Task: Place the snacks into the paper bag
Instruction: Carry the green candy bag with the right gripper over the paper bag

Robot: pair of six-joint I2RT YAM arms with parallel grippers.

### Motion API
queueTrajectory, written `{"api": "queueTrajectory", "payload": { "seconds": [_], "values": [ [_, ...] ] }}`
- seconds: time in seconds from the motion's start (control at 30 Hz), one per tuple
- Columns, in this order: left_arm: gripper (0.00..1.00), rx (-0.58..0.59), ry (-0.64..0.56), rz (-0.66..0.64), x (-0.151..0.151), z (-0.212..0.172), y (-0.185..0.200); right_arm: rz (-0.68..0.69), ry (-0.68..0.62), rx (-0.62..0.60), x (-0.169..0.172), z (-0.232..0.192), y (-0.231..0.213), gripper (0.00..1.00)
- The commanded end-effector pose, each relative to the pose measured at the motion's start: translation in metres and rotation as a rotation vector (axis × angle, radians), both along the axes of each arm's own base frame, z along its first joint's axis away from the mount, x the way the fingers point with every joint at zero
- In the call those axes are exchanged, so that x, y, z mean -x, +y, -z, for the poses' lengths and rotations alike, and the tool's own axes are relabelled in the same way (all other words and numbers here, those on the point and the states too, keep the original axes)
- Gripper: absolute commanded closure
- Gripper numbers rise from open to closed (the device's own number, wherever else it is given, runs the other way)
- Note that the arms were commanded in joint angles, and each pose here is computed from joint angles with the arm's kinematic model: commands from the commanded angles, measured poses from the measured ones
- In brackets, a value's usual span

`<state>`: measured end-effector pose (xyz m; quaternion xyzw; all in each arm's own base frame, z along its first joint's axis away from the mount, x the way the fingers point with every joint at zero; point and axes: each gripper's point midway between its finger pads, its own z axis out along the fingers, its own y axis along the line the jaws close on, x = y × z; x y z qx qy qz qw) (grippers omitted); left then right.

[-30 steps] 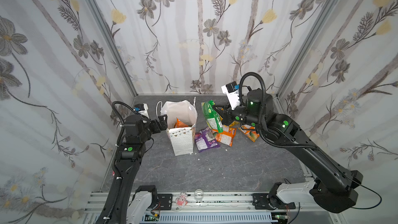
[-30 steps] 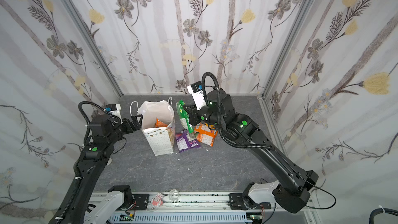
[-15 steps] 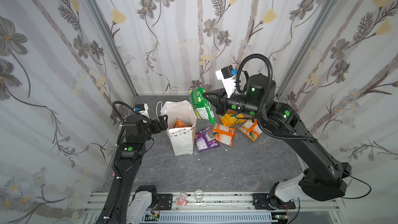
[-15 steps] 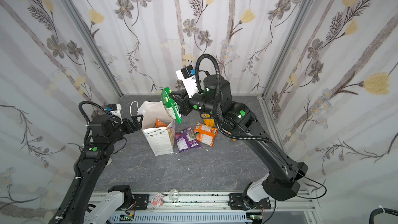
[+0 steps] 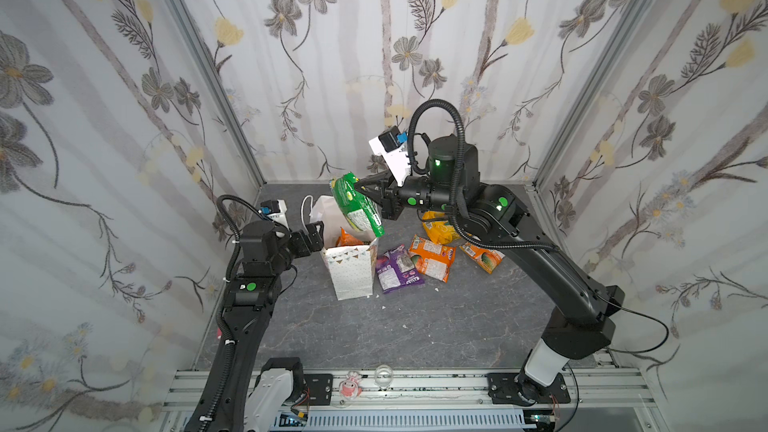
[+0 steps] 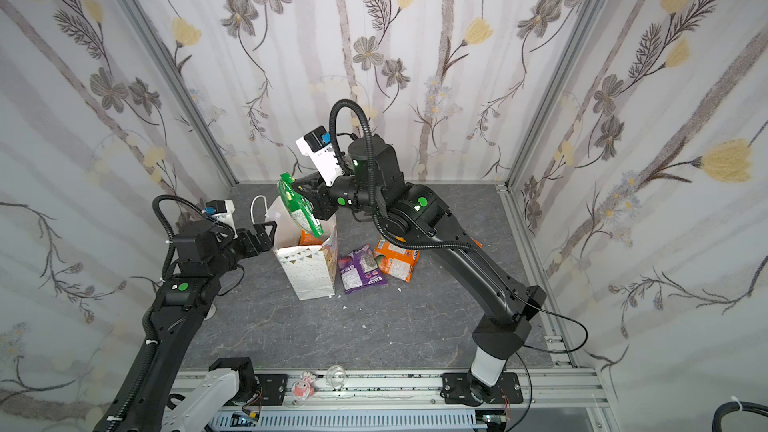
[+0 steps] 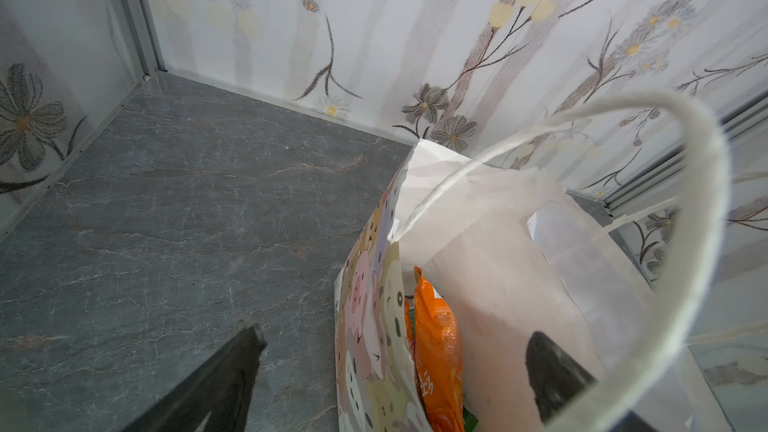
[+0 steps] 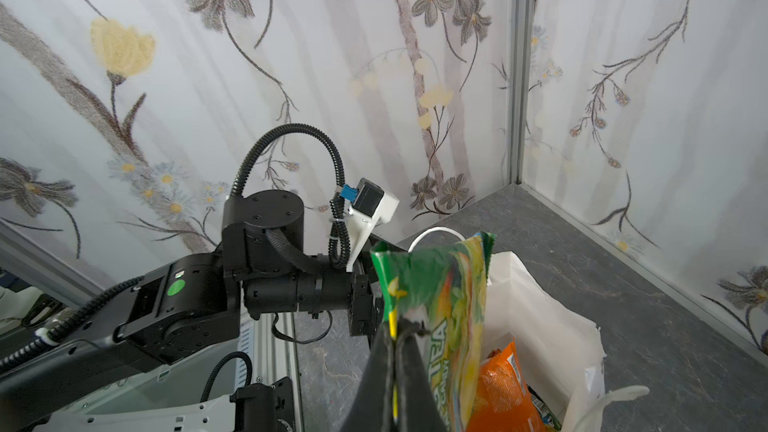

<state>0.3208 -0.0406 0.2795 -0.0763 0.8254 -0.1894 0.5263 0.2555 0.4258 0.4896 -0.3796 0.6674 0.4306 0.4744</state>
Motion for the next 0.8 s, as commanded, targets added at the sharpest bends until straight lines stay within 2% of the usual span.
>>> {"api": "queueTrajectory", "payload": {
  "seconds": [0.0,0.3,0.47,0.77],
  "values": [
    [0.00,-0.001,-0.019,-0.008,-0.002,-0.005,0.001,-0.044,-0.040,0.019,0.001,0.000,0.009,1.00],
    [0.00,0.002,-0.019,-0.002,-0.002,-0.005,0.000,-0.008,-0.059,0.092,-0.024,0.027,0.014,1.00],
    [0.00,0.002,-0.019,-0.002,-0.002,-0.004,0.000,-0.051,-0.019,0.121,-0.028,0.045,0.018,1.00],
    [0.00,0.002,-0.015,-0.002,-0.002,-0.003,0.000,-0.051,0.051,0.121,-0.041,0.068,0.036,1.00]
  ]
}}
